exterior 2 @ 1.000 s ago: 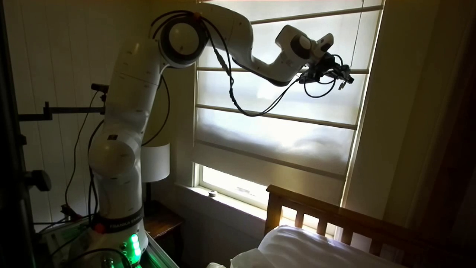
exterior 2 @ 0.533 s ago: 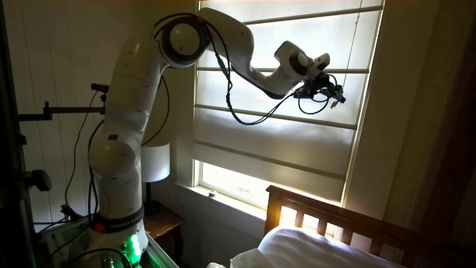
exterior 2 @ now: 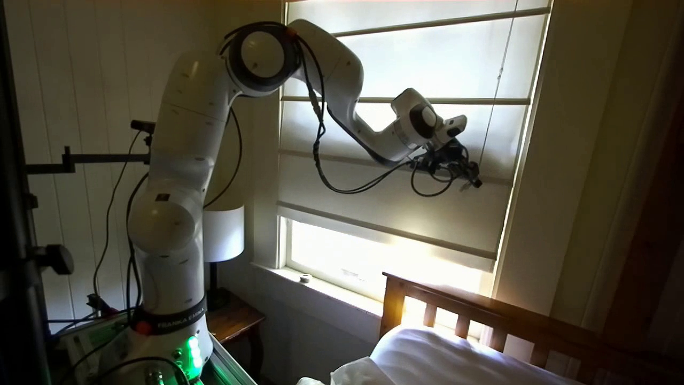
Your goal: Slightly open the window blinds
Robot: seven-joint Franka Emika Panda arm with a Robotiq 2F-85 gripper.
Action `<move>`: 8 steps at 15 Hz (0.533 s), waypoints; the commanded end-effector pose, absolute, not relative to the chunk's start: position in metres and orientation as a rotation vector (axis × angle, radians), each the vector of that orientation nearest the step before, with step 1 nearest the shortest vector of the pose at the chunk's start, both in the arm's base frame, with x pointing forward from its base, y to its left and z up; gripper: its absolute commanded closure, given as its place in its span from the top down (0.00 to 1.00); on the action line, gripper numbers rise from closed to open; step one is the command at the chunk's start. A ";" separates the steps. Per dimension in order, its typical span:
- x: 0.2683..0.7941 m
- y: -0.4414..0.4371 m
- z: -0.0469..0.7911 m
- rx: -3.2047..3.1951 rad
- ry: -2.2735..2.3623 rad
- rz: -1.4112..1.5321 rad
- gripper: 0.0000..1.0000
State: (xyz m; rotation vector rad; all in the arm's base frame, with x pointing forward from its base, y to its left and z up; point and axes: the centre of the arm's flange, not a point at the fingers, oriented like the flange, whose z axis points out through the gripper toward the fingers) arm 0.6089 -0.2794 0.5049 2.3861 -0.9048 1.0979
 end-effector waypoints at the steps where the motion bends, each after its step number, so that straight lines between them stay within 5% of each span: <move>1: 0.593 -0.276 0.418 2.470 -1.005 0.885 0.00; 6: 0.594 -0.280 0.344 2.564 -1.048 0.731 0.00; 8: 0.598 -0.279 0.388 2.516 -1.009 0.838 0.02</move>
